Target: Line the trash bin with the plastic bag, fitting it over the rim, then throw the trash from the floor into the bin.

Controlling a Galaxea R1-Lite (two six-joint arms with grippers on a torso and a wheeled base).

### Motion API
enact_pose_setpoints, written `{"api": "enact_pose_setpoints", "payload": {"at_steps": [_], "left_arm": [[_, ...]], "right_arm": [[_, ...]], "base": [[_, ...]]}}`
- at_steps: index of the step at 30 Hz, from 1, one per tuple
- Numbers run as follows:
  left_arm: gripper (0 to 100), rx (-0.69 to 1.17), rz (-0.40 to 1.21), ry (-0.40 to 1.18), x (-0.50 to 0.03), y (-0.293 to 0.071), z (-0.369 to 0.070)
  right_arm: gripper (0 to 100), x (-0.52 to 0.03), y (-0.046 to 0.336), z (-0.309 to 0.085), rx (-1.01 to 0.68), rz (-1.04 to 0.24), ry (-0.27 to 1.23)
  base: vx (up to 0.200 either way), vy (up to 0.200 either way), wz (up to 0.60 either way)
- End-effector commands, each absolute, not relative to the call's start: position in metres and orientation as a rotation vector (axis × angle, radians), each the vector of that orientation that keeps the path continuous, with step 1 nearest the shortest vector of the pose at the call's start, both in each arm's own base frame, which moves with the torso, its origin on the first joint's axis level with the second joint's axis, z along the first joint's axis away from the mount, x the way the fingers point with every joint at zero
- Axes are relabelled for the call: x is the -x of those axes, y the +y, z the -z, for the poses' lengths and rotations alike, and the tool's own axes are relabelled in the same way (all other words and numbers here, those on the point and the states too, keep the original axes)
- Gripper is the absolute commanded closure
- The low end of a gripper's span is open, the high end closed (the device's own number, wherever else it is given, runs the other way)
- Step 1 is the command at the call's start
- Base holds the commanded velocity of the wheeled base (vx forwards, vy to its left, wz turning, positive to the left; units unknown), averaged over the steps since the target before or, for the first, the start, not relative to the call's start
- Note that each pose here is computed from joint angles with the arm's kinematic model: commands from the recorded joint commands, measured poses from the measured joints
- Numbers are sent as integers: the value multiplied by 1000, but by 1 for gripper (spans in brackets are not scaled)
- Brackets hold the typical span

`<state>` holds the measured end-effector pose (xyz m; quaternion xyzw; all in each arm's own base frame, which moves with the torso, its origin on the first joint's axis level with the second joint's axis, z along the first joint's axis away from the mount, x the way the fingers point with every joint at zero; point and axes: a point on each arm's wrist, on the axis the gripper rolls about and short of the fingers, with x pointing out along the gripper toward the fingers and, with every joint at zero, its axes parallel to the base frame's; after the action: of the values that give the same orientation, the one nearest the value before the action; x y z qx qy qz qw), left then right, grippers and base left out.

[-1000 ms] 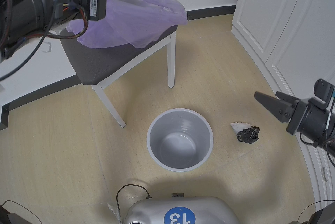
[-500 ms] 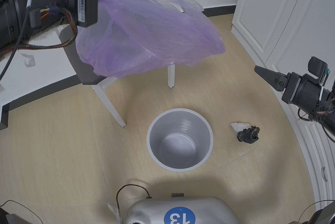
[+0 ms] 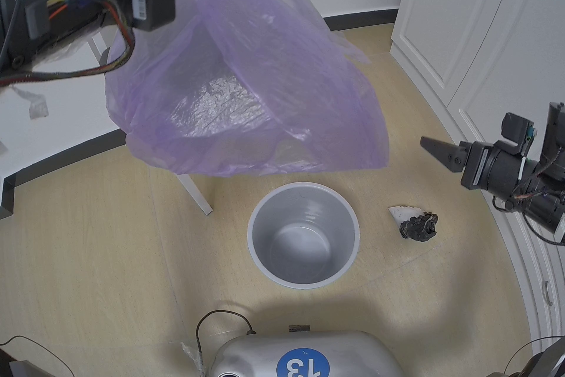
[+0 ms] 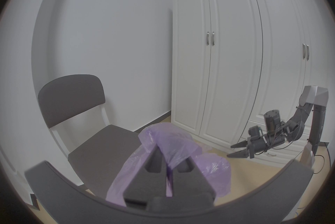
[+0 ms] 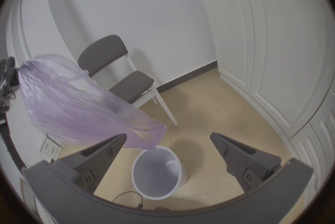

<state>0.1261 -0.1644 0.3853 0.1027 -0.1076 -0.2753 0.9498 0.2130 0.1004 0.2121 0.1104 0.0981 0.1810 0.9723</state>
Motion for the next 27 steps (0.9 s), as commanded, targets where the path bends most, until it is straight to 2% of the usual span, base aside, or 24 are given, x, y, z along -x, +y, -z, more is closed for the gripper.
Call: {"api": "enact_pose_setpoints", "payload": {"at_steps": [1,7,19,27], "left_arm": [[100,-205,584,-229,-121,-167,-387],[100,-195,584,-249,-118,-164,-388],[100,-189,599,-302,-106,-151,-387],[100,-197,615,-301,-104,-149,-383]], "right_arm": [[0,-212,113,-199,-204,-406,249],[0,-211,134,-187,-177,-458,301],[0,-236,150,-176,-184,-451,286],[0,-251,136,-196,-225,-422,187]], "base": [[0,0,0],[0,0,0],[0,0,0],[0,0,0]]}}
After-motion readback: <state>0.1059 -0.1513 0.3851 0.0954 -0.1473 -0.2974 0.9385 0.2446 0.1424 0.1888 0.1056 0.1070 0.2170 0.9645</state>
